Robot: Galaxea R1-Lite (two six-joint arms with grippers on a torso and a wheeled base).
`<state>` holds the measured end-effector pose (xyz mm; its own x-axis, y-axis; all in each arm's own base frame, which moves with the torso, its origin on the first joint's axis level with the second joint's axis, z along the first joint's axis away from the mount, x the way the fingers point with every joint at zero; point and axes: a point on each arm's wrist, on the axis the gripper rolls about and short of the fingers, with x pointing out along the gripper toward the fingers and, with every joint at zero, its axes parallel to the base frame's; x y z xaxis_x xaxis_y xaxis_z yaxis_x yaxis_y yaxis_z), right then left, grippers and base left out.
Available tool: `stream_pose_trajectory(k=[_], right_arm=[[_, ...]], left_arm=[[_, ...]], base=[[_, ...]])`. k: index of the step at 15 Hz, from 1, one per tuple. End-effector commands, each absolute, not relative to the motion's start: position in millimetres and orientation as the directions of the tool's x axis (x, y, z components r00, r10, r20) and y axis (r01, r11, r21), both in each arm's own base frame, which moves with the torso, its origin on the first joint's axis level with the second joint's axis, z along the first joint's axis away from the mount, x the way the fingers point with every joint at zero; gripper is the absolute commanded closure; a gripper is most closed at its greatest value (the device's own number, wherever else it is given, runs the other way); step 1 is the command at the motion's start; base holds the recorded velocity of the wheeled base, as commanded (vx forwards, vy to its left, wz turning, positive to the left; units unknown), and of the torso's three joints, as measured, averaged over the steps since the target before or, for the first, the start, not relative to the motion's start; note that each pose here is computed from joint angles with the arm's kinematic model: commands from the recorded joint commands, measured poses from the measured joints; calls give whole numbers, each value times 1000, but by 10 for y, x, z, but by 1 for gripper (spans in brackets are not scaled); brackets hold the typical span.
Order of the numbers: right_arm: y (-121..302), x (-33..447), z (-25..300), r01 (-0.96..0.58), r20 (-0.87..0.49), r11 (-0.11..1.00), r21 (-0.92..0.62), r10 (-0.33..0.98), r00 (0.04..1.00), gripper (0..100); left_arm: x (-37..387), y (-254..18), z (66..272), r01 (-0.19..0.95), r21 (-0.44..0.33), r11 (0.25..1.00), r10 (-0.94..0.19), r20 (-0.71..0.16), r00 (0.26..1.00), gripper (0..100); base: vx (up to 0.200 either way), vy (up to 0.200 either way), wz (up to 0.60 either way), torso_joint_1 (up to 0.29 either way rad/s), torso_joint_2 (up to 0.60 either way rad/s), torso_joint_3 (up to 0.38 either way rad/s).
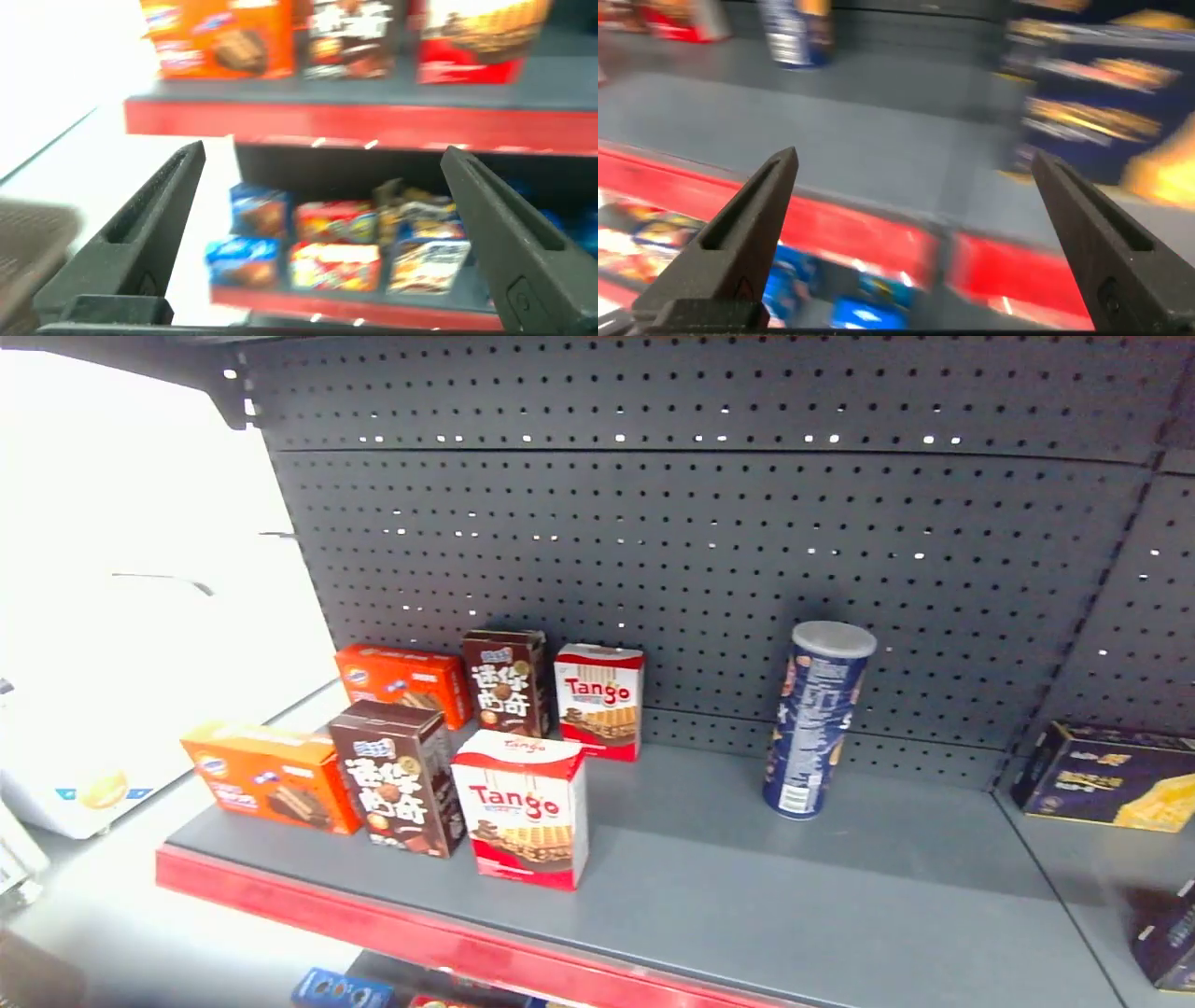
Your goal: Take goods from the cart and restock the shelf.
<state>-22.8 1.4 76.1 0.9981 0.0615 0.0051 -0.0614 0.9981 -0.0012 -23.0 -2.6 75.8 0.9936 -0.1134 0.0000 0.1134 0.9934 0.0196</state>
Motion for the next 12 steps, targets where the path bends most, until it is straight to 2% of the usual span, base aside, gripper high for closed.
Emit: stream_pose_trajectory(k=[1, 12], right_arm=[[14, -228, 761, -61, 6, 998, -2, 61, 998, 0], [14, -228, 763, -61, 8, 998, 1, 61, 998, 0]], left_arm=[[-231, -25, 757, 113, 20, 993, -113, 0, 994, 0], [-231, -25, 757, 113, 21, 993, -113, 0, 994, 0]], base=[[0, 0, 600, 2, 2, 2], [0, 0, 600, 1, 3, 1]])
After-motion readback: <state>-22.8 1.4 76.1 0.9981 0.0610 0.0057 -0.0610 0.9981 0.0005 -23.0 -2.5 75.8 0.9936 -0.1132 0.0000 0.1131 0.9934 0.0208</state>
